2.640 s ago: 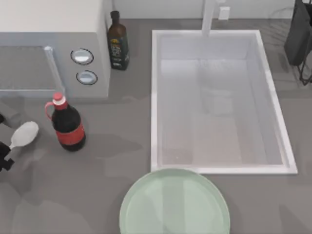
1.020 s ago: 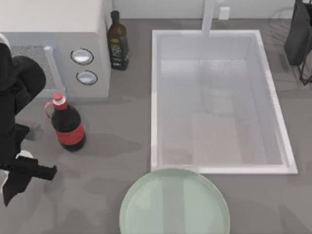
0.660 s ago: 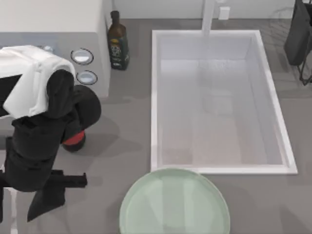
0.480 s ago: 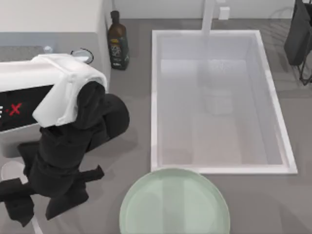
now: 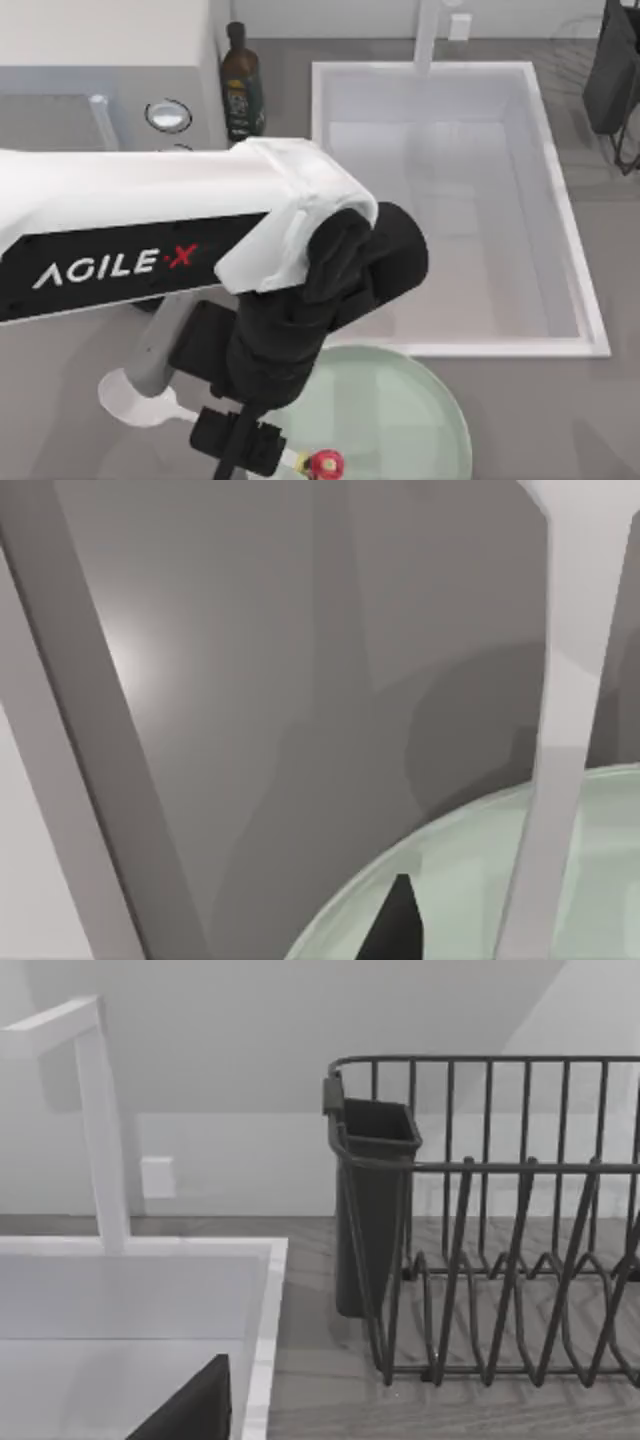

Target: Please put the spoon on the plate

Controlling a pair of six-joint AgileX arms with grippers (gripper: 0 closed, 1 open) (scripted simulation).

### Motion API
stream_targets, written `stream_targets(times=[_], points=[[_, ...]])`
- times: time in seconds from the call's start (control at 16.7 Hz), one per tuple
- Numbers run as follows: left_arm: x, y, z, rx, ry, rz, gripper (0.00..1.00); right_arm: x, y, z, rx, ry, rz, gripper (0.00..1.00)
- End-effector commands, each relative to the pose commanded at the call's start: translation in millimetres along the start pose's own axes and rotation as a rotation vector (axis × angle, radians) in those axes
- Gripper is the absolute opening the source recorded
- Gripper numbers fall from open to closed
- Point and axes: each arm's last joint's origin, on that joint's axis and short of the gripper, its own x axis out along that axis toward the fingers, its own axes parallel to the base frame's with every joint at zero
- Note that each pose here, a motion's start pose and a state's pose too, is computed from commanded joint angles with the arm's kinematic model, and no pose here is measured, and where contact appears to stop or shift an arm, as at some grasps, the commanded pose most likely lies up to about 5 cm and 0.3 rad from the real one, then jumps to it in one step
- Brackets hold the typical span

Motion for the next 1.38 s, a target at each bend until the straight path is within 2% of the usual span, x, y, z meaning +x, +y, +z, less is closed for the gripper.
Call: stream_targets(times=[0.24,0.48,0.96,1.38], points=[[-9,-10,-34,-0.222,0.117,-0.081,0.00,0,0,0,0.000,0.000,0.000,1.00],[-14,-15,-48,-0.307,0.183,-0.110,0.00,0,0,0,0.000,0.000,0.000,1.00],[-14,-14,-48,-0.301,0.188,-0.110,0.00,0,0,0,0.000,0.000,0.000,1.00],[-15,-3,-67,-0.209,0.261,-0.133,0.00,0,0,0,0.000,0.000,0.000,1.00]])
